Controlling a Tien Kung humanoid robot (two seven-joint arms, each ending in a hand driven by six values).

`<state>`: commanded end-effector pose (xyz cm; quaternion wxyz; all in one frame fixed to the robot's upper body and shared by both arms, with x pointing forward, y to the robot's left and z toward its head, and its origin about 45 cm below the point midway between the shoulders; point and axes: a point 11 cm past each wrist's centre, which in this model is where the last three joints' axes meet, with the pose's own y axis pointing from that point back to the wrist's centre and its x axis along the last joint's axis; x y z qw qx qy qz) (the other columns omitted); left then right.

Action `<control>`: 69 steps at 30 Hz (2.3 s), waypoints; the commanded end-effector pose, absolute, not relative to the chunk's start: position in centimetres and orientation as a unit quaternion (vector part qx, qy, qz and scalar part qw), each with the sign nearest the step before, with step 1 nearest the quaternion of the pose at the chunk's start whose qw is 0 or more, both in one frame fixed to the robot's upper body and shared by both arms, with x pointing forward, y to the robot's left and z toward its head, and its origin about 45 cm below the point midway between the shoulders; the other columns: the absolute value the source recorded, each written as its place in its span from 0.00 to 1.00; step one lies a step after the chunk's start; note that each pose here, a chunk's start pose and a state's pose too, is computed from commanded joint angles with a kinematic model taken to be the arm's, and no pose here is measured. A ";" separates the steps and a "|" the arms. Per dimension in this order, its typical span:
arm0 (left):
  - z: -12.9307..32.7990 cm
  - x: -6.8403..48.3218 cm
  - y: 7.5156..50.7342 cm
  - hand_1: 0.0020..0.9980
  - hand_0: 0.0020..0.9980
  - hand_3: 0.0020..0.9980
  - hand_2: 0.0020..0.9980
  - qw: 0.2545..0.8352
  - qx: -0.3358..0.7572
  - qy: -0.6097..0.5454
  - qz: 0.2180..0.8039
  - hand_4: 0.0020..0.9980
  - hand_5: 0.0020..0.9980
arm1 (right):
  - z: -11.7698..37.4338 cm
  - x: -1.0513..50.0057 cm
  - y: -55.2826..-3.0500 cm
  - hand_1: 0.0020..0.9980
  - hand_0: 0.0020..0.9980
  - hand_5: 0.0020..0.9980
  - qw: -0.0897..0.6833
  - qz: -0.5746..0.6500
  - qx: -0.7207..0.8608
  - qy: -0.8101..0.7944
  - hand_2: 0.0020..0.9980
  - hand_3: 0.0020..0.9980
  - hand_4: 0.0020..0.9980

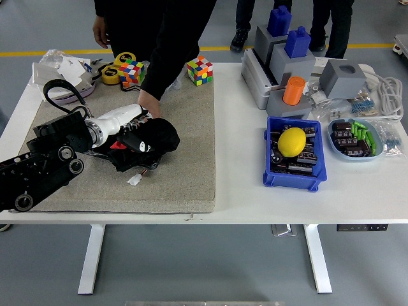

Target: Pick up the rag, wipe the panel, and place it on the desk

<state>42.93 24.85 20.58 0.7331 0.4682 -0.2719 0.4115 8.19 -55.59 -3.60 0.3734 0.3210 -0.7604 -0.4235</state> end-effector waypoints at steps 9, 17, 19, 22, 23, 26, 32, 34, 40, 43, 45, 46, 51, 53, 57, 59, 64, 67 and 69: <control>21.4 43.4 28.4 0.32 0.28 0.59 0.42 0.711 0.480 -0.266 0.441 0.70 0.02 | -3.7 8.1 -55.5 0.68 0.73 0.51 0.374 -0.425 0.320 -0.760 0.68 0.59 1.00; 21.8 43.5 31.5 0.32 0.28 0.59 0.42 0.693 0.491 -0.259 0.460 0.69 0.02 | -3.7 8.0 -55.5 0.68 0.73 0.51 0.371 -0.427 0.319 -0.760 0.68 0.59 1.00; 21.9 43.4 32.1 0.32 0.28 0.59 0.42 0.689 0.495 -0.257 0.463 0.69 0.02 | -3.7 8.0 -55.5 0.68 0.73 0.51 0.371 -0.427 0.319 -0.760 0.68 0.59 1.00; 21.7 43.3 33.2 0.32 0.28 0.59 0.42 0.683 0.501 -0.252 0.469 0.69 0.03 | -3.8 7.9 -55.4 0.68 0.73 0.51 0.370 -0.428 0.320 -0.760 0.68 0.59 1.00; 21.7 43.3 33.5 0.32 0.28 0.59 0.42 0.682 0.501 -0.250 0.471 0.69 0.03 | -3.8 7.9 -55.3 0.68 0.73 0.51 0.370 -0.428 0.320 -0.760 0.68 0.59 1.00; 21.6 43.2 34.2 0.32 0.28 0.59 0.42 0.678 0.503 -0.246 0.476 0.69 0.03 | -3.8 8.1 -55.2 0.68 0.73 0.51 0.369 -0.427 0.323 -0.760 0.68 0.59 1.00; 21.5 43.0 35.8 0.32 0.28 0.60 0.42 0.668 0.508 -0.239 0.488 0.69 0.03 | -3.9 8.1 -55.0 0.68 0.73 0.51 0.367 -0.428 0.323 -0.760 0.68 0.59 1.00; 21.5 43.0 36.3 0.31 0.27 0.60 0.42 0.666 0.508 -0.236 0.493 0.68 0.03 | -3.9 8.1 -55.0 0.68 0.73 0.51 0.367 -0.428 0.324 -0.760 0.68 0.59 1.00; 21.3 42.8 37.7 0.31 0.27 0.60 0.42 0.656 0.516 -0.231 0.501 0.68 0.03 | -4.0 8.3 -54.8 0.68 0.73 0.51 0.365 -0.428 0.327 -0.759 0.68 0.59 1.00; 21.4 42.9 38.3 0.31 0.27 0.60 0.42 0.650 0.518 -0.230 0.506 0.68 0.03 | -4.0 8.4 -54.8 0.68 0.73 0.51 0.365 -0.428 0.328 -0.760 0.68 0.59 1.00; 21.5 42.9 38.9 0.31 0.27 0.60 0.42 0.646 0.520 -0.229 0.510 0.68 0.03 | -4.0 8.5 -54.7 0.68 0.73 0.51 0.364 -0.427 0.329 -0.759 0.68 0.59 1.00; 21.5 42.9 39.2 0.31 0.27 0.60 0.42 0.644 0.520 -0.228 0.513 0.68 0.03 | -4.0 8.5 -54.7 0.68 0.73 0.51 0.364 -0.427 0.330 -0.759 0.68 0.59 1.00; 22.0 42.8 41.2 0.31 0.27 0.60 0.42 0.629 0.522 -0.221 0.532 0.68 0.03 | -4.0 8.7 -54.6 0.68 0.73 0.51 0.362 -0.426 0.333 -0.759 0.68 0.59 1.00; 22.2 42.7 42.1 0.31 0.27 0.60 0.42 0.622 0.524 -0.220 0.539 0.68 0.03 | -4.0 8.7 -54.6 0.68 0.73 0.51 0.363 -0.426 0.333 -0.759 0.68 0.59 1.00; 22.9 42.7 43.2 0.31 0.27 0.60 0.42 0.612 0.527 -0.220 0.547 0.68 0.03 | -3.9 8.7 -54.6 0.68 0.73 0.51 0.364 -0.426 0.333 -0.759 0.68 0.59 1.00; 23.2 42.8 43.4 0.31 0.27 0.60 0.42 0.609 0.525 -0.221 0.551 0.68 0.03 | -3.9 8.7 -54.7 0.68 0.73 0.51 0.364 -0.425 0.333 -0.758 0.68 0.59 1.00; 23.4 43.1 43.3 0.31 0.27 0.60 0.42 0.610 0.521 -0.220 0.556 0.68 0.03 | -3.9 9.0 -54.5 0.68 0.73 0.51 0.365 -0.424 0.337 -0.757 0.68 0.59 1.00; 22.9 43.1 43.0 0.31 0.27 0.60 0.42 0.613 0.519 -0.216 0.555 0.68 0.03 | -3.9 9.2 -54.5 0.68 0.73 0.51 0.365 -0.423 0.338 -0.757 0.68 0.59 1.00; 22.5 43.1 42.6 0.30 0.27 0.60 0.42 0.617 0.520 -0.214 0.550 0.68 0.03 | -3.9 9.1 -54.6 0.68 0.73 0.51 0.366 -0.423 0.338 -0.757 0.68 0.59 1.00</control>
